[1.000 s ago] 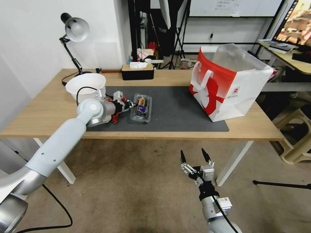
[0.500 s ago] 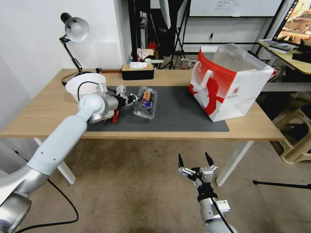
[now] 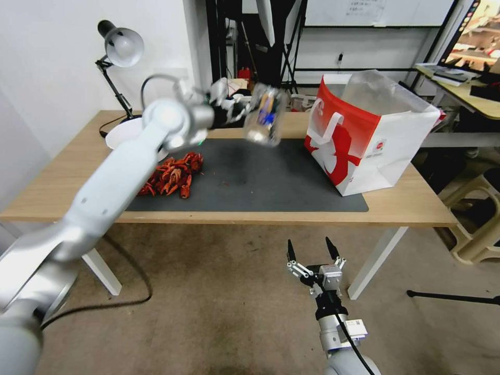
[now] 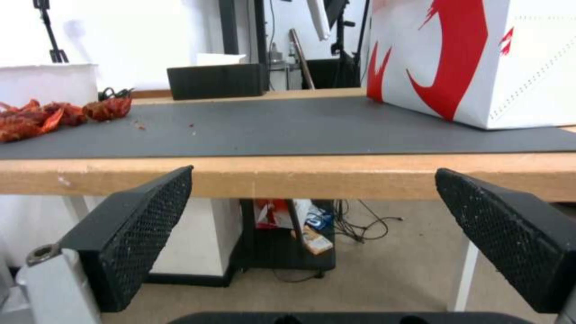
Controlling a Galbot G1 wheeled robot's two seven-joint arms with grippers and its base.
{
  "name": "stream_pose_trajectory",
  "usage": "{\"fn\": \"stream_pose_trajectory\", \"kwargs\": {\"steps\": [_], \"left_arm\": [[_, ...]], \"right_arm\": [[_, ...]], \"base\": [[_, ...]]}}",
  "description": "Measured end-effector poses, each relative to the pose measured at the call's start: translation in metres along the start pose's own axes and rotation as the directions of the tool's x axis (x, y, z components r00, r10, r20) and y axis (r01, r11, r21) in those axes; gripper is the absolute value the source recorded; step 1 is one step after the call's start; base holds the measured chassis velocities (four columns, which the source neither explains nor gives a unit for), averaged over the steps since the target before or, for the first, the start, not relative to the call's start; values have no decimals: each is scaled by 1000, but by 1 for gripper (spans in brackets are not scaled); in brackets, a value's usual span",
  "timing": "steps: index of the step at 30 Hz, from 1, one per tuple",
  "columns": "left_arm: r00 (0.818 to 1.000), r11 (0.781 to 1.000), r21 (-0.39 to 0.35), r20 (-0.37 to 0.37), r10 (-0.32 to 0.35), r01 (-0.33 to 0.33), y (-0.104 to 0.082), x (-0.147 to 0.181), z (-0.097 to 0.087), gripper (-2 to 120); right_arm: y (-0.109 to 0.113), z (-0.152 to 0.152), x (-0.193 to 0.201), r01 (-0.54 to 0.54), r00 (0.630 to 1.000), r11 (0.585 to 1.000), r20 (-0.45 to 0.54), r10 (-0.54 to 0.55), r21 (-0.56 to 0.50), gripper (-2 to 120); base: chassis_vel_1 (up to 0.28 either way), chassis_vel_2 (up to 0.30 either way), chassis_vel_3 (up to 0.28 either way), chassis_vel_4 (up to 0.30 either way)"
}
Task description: Close the takeout container lid, then place the container into the takeout bag.
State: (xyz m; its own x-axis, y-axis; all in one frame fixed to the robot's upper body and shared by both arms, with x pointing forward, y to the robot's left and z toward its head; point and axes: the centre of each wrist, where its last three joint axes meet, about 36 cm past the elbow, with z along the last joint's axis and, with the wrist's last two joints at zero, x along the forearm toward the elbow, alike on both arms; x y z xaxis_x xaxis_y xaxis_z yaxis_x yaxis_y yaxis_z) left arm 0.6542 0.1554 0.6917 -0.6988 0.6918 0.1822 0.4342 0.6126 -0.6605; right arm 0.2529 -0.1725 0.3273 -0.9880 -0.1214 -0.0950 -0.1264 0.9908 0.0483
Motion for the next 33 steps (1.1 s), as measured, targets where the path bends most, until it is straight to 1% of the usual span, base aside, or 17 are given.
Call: {"fn": "stream_pose_trajectory", "kwargs": {"steps": [1,3,6,9,10,13,14,17,18,20,21,22,23,24,28,30,33], "left_arm": [[1000,1000,0,0,0,0,0,0,0,0],[999,1000,-9,34,17,-17,-24,-22,-14,0],[997,999,-29,78,26,-24,-40,-37,-19,0],[988,996,-80,146,48,-37,-59,-57,-10,0],[988,996,-80,146,48,-37,-59,-57,-10,0],[982,988,-138,166,93,-70,-76,-72,5,0],[982,988,-138,166,93,-70,-76,-72,5,0],[978,974,-202,157,138,-105,-97,-95,23,0],[978,974,-202,157,138,-105,-97,-95,23,0],[974,966,-222,150,168,-132,-117,-112,31,0],[970,962,-227,149,190,-154,-135,-124,34,0],[970,962,-227,149,190,-154,-135,-124,34,0],[969,958,-235,145,202,-165,-146,-133,37,0],[969,955,-249,146,202,-161,-150,-141,39,0],[974,952,-287,158,160,-110,-142,-152,41,0],[976,936,-343,166,143,-79,-135,-158,48,0],[976,925,-373,160,145,-76,-132,-160,53,0]], "right_arm": [[0,0,0,0,1000,1000,0,0,0,100],[4,1,1,7,1000,1000,-2,-7,0,100],[7,1,1,9,1000,1000,-3,-9,-3,100],[8,2,0,8,1000,1000,-1,-8,-4,100],[8,2,0,8,1000,1000,-1,-8,-4,100],[8,3,1,7,1000,1000,-4,-7,-2,100],[8,3,1,7,1000,1000,-4,-7,-2,100],[7,5,4,7,1000,1000,-14,-7,0,100],[7,5,4,7,1000,1000,-14,-7,0,100],[8,6,6,11,1000,1000,-21,-11,-1,100],[8,6,8,15,1000,1000,-26,-15,0,100],[8,6,8,15,1000,1000,-26,-15,0,100],[8,6,10,18,999,1000,-28,-18,3,100],[8,5,11,19,999,1000,-30,-19,5,100],[6,6,14,19,999,1000,-35,-19,9,100],[6,6,14,17,999,1000,-34,-17,10,100],[5,6,13,15,999,1000,-33,-15,10,100]], "base": [[0,0,0,0],[0,0,0,0],[0,0,0,0],[0,0,0,0],[0,0,0,0],[0,0,0,0],[0,0,0,0],[0,0,0,0],[0,0,0,0],[0,0,0,0],[0,0,0,0],[0,0,0,0],[0,0,0,0],[0,0,0,0],[0,0,0,0],[0,0,0,0],[0,0,0,0]]}}
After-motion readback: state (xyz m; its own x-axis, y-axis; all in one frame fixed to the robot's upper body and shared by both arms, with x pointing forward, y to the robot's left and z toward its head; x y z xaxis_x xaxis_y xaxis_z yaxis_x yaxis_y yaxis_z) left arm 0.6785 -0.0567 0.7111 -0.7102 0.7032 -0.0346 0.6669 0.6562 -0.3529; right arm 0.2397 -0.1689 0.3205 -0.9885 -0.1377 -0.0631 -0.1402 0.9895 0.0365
